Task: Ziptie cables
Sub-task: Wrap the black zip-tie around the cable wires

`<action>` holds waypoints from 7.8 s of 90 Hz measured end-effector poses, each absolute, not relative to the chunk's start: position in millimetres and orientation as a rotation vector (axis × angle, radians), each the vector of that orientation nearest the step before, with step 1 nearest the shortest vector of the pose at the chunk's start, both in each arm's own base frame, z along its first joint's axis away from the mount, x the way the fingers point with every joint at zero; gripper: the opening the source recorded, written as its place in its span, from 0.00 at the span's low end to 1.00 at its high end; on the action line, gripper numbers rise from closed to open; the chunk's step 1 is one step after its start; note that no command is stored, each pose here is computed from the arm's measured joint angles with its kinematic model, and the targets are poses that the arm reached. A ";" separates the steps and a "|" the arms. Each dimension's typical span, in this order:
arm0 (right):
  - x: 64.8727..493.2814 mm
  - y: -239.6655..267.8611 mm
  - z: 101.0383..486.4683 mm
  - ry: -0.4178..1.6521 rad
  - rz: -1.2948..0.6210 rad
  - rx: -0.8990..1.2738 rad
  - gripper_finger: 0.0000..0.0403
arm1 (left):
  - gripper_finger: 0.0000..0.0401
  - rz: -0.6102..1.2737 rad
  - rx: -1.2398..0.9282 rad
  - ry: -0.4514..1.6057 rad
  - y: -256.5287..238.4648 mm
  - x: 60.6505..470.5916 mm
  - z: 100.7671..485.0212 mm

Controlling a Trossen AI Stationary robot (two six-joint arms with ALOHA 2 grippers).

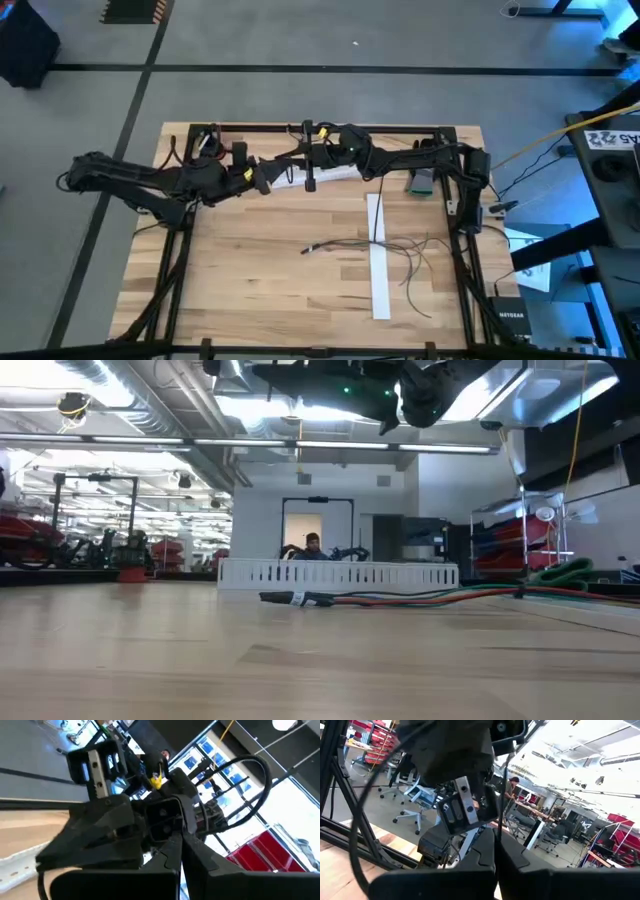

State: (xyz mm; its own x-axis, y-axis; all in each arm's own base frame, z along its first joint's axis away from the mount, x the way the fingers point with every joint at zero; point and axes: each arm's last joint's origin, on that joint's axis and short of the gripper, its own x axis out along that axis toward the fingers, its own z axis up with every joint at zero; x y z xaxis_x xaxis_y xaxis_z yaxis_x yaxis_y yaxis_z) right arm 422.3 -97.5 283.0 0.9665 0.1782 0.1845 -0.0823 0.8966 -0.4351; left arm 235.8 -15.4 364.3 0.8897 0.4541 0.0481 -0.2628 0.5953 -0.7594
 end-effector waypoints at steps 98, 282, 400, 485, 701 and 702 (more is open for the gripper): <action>422.1 -97.8 283.5 -0.229 0.134 -0.444 0.00 | 0.00 0.488 -0.874 -0.201 -12.9 235.2 356.2; 396.4 -86.3 214.5 0.512 0.071 0.129 0.00 | 0.00 0.506 -0.565 0.177 -24.8 198.0 338.7; 363.7 -46.2 251.6 0.168 0.237 0.775 0.42 | 0.00 0.442 -0.218 -0.012 -25.7 205.0 367.3; 373.2 -40.0 256.4 -0.081 0.320 0.667 0.42 | 0.00 0.411 -0.124 -0.038 -27.5 211.7 370.4; 434.4 -81.0 201.1 0.289 0.169 1.370 0.02 | 0.00 0.130 0.342 -0.058 -63.7 239.6 362.3; 434.5 -81.2 201.2 0.283 0.166 1.360 0.02 | 0.00 0.130 0.332 -0.058 -63.7 239.6 362.2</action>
